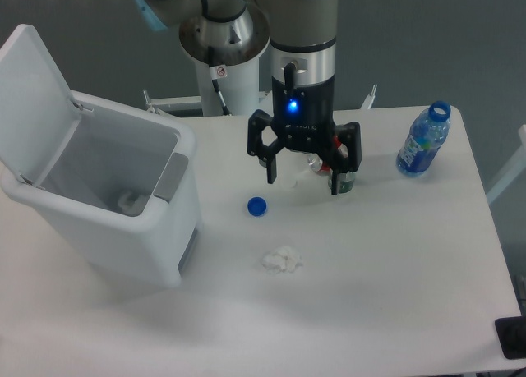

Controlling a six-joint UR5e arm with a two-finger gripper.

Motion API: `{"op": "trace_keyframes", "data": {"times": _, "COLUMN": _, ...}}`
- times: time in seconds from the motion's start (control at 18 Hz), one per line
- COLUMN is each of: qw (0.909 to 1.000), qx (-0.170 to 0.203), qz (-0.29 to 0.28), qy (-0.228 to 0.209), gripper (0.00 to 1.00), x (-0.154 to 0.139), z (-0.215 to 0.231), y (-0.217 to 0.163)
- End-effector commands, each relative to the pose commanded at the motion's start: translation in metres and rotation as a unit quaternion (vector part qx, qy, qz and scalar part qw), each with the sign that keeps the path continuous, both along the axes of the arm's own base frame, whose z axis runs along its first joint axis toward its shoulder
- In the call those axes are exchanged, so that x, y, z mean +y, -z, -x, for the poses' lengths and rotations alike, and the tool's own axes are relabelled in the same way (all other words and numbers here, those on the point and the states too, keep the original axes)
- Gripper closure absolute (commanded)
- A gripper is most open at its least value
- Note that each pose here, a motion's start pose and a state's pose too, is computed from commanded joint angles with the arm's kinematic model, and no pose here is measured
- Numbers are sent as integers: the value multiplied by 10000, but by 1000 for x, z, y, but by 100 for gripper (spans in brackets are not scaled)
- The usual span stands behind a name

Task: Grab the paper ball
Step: 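Move the open gripper down toward the crumpled white paper ball, then lower the gripper over the paper ball and close the fingers on it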

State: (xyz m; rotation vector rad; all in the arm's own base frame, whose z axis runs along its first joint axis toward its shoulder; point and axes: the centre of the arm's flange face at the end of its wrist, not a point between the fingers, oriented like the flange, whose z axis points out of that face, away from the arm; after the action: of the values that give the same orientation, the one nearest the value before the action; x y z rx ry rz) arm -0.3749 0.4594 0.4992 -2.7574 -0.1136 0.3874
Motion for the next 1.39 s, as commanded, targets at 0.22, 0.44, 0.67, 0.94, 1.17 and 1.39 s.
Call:
{"op": "trace_keyframes", "data": {"times": 0.22, "qw": 9992, "qx": 274, "qz": 290, "qy": -15, "gripper": 0, "x": 11, "z": -6, "y": 12}}
{"op": "trace_keyframes", "data": {"times": 0.44, "qw": 9967, "qx": 341, "qz": 741, "qy": -34, "gripper": 0, "x": 20, "z": -10, "y": 39}}
{"op": "trace_keyframes", "data": {"times": 0.67, "qw": 9961, "qx": 192, "qz": 865, "qy": 2, "gripper": 0, "x": 32, "z": -10, "y": 62}}
{"op": "trace_keyframes", "data": {"times": 0.94, "qw": 9943, "qx": -56, "qz": 1056, "qy": 129, "gripper": 0, "x": 44, "z": -14, "y": 99}}
{"op": "trace_keyframes", "data": {"times": 1.17, "qw": 9900, "qx": -349, "qz": 1354, "qy": 184, "gripper": 0, "x": 51, "z": -10, "y": 148}}
{"op": "trace_keyframes", "data": {"times": 1.39, "qw": 9857, "qx": -546, "qz": 1566, "qy": 293, "gripper": 0, "x": 58, "z": -2, "y": 184}}
